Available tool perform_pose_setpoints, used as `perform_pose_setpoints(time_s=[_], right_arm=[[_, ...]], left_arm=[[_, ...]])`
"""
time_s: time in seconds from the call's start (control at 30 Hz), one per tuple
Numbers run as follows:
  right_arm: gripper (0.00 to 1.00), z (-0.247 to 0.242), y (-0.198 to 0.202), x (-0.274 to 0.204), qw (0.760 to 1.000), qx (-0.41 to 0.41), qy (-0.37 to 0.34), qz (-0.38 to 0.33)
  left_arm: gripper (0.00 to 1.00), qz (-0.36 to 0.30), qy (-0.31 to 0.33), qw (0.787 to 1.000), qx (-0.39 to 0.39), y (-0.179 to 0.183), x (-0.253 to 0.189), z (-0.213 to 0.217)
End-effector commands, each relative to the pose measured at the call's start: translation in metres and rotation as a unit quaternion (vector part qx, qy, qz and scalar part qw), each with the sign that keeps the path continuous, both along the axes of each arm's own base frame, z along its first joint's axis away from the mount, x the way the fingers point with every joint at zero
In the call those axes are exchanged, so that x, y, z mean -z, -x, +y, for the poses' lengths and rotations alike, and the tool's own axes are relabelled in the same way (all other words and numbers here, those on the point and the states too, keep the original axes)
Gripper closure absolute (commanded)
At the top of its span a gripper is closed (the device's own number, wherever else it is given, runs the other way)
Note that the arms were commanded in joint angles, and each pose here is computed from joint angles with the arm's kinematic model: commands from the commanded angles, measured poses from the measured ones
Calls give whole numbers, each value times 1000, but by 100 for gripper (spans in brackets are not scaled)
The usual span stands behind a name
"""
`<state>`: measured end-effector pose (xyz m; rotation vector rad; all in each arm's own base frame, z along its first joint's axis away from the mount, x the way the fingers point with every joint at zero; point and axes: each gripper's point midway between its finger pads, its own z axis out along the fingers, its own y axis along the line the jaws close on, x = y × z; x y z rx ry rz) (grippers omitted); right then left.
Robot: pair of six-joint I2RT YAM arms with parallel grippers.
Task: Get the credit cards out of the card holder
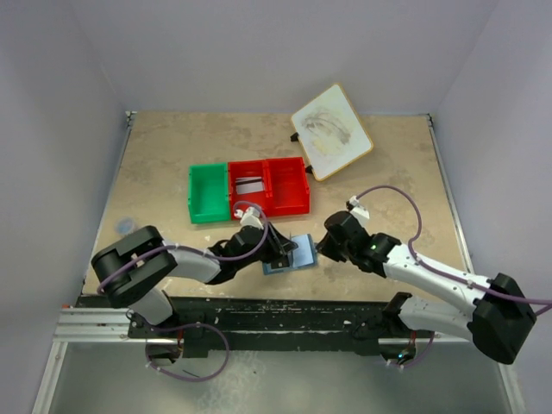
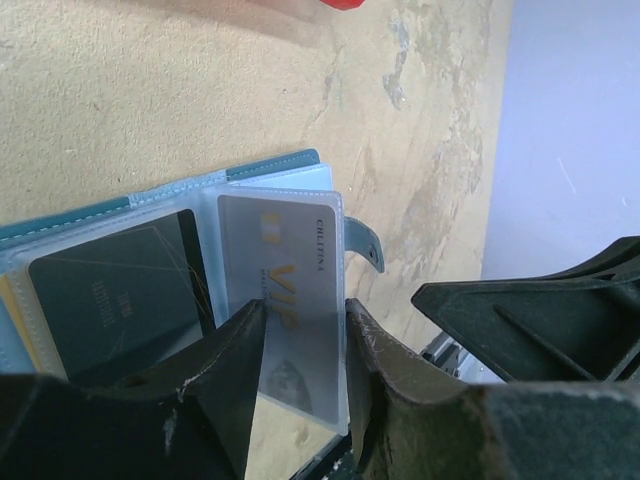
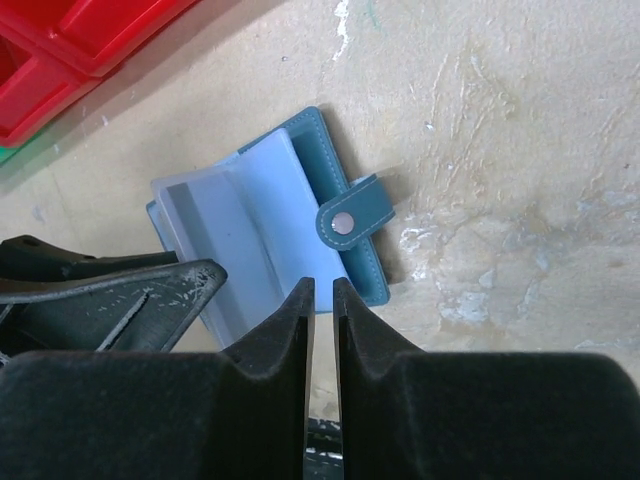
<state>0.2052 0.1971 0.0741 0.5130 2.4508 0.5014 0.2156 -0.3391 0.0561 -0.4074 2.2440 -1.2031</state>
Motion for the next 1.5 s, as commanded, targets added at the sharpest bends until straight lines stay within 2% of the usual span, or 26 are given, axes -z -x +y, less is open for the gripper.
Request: perform_pose_setpoints(time_s=[0.0, 0.13, 0.23, 0.37, 0.5, 0.67, 0.8, 0.97, 1.23, 1.47], right_arm=[[84, -12, -2, -4, 1000, 13, 10, -15], [83, -11, -5, -10, 1000, 8, 6, -22], [83, -13, -6, -11, 1000, 12, 6, -23], [82, -15, -5, -11, 1000, 17, -3, -27], [83, 16, -8, -30, 994, -52, -70, -71], [82, 67, -5, -42, 970, -165, -151, -93], [84, 91, -9, -29, 964, -199, -164, -64], [83, 104, -7, -7, 957, -219, -186, -41], [81, 91, -16, 23, 965, -196, -175, -12], [80, 92, -13, 44, 958, -215, -188, 12]], left_arm=[[64, -44, -13, 999, 9, -10, -30, -8], [62, -62, -52, 995, 55, -16, -39, -28], [61, -54, -36, 995, 80, -11, -38, -41], [60, -52, -24, 996, 74, -12, -43, -41], [60, -69, -57, 995, 32, -17, -49, -15], [61, -91, -143, 984, -56, -27, -45, 44], [61, -77, -187, 977, -64, -22, -29, 66], [62, -53, -196, 978, -54, -11, -8, 74], [63, -39, -200, 978, -39, -1, 11, 78], [69, -34, -221, 975, -17, 1, 21, 73]])
